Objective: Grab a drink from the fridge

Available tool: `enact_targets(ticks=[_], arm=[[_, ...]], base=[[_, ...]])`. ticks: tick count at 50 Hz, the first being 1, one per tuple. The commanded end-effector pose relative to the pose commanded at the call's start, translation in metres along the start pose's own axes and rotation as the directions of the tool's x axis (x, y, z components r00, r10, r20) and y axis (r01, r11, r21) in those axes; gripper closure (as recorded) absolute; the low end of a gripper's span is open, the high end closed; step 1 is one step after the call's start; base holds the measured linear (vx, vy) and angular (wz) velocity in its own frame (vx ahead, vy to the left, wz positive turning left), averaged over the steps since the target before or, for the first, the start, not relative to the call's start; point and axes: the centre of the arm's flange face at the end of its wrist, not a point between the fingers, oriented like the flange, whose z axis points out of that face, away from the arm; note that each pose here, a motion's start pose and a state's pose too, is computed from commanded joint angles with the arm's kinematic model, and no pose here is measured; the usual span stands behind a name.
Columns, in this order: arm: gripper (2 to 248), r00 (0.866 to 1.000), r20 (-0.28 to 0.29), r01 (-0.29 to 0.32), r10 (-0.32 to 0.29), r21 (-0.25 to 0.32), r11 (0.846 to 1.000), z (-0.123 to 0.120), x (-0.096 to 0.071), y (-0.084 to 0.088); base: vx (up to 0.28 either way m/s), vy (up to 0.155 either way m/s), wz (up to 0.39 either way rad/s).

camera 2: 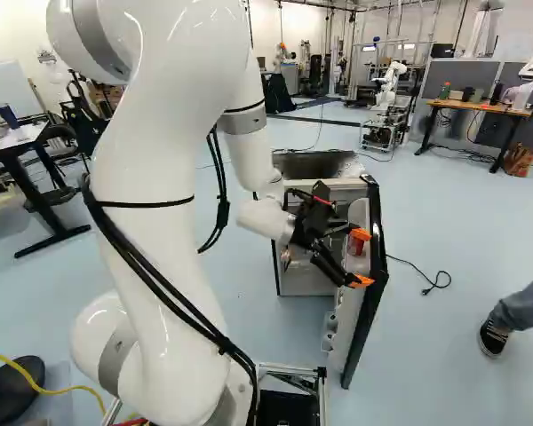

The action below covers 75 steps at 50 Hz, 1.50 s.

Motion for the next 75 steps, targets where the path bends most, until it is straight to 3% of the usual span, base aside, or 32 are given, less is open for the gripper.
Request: enact_targets(ticks=[75], arm=[[3,0.988,-0.058,-0.15,0.144,-0.14,0.979,0.092,0.022,-0.053]], base=[[0.0,0.0,0.0]])
